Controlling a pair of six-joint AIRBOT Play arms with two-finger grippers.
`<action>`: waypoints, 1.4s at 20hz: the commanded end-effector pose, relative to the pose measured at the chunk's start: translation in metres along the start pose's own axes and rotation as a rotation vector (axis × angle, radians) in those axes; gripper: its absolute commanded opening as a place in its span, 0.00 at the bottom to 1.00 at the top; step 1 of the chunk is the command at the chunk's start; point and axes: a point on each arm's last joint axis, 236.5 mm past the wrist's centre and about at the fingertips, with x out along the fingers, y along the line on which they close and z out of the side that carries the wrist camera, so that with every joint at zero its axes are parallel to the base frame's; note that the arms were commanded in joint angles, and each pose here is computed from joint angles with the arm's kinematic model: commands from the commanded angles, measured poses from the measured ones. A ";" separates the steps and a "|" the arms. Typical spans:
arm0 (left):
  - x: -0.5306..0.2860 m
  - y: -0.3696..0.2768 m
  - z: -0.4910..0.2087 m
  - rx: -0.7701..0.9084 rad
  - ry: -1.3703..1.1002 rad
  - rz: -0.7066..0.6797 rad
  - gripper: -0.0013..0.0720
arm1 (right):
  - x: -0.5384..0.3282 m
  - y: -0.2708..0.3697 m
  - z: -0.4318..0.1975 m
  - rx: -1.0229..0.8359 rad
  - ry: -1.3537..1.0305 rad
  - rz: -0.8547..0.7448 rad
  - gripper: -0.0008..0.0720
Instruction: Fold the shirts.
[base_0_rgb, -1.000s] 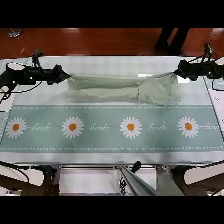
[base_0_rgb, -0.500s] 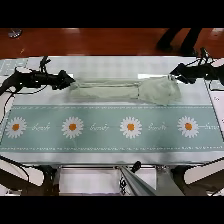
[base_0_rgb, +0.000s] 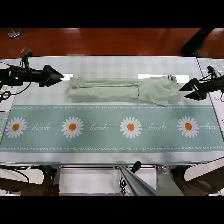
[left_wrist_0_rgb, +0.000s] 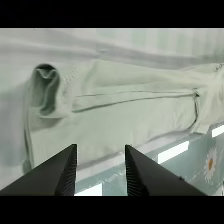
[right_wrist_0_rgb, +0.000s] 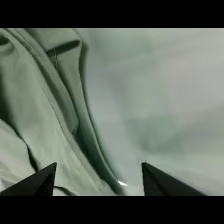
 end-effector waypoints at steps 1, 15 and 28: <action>-0.008 -0.028 -0.002 0.061 -0.006 -0.014 0.50 | 0.030 0.020 -0.003 0.003 0.045 0.083 0.86; 0.046 -0.115 -0.031 0.248 0.030 -0.058 0.04 | -0.021 0.135 0.002 -0.284 -0.161 0.017 0.05; 0.224 -0.265 -0.204 0.371 0.098 -0.135 0.04 | -0.128 0.206 -0.107 -0.514 -0.229 -0.256 0.05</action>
